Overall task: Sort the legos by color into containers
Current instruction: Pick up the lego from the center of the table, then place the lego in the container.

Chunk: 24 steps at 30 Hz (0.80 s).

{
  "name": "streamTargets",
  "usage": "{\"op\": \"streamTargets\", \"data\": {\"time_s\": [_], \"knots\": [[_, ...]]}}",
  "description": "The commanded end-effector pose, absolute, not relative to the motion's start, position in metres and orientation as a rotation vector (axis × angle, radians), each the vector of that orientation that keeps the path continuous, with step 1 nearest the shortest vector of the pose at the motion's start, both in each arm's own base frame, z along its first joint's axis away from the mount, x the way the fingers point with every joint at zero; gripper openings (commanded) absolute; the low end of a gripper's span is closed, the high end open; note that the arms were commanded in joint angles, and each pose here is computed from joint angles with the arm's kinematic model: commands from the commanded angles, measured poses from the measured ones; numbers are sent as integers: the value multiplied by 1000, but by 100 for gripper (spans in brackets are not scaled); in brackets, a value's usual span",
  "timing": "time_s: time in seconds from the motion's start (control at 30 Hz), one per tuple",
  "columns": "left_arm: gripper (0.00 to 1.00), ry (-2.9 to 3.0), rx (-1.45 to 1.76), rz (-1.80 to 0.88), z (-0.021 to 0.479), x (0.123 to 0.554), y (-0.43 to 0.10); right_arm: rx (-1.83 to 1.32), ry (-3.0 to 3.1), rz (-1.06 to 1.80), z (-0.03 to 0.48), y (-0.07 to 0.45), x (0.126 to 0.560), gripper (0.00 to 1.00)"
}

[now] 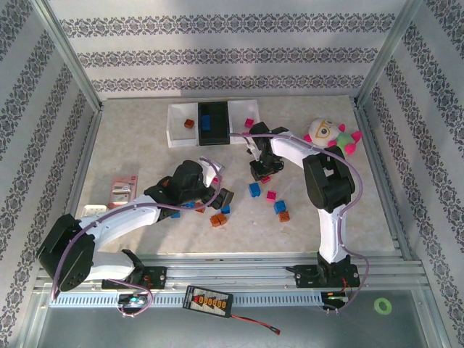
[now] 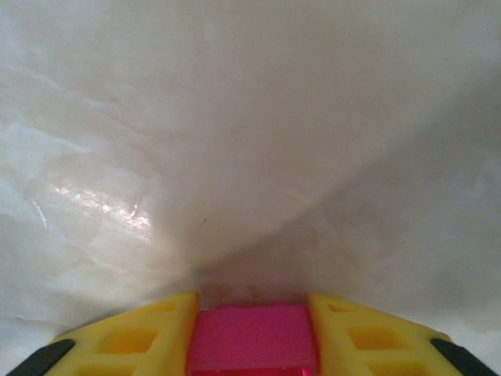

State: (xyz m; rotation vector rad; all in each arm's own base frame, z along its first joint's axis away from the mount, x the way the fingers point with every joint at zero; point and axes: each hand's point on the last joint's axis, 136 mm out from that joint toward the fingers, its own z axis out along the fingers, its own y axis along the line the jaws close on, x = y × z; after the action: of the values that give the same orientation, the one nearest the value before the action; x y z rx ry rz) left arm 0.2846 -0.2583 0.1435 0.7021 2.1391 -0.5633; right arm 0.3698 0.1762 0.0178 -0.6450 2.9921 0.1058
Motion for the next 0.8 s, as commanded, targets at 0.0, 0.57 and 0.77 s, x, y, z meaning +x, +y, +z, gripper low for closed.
{"op": "streamTargets", "data": {"time_s": [0.0, 0.57, 0.77], "knots": [[99, 2014, 737, -578, 164, 285, -266, -628, 2949, 102, 42, 181, 373, 33], [99, 1965, 543, -535, 167, 300, -250, -154, 2231, 283, 160, 224, 534, 22], [99, 1982, 491, -523, 164, 299, -242, -111, 2151, 267, 156, 228, 581, 22]]}}
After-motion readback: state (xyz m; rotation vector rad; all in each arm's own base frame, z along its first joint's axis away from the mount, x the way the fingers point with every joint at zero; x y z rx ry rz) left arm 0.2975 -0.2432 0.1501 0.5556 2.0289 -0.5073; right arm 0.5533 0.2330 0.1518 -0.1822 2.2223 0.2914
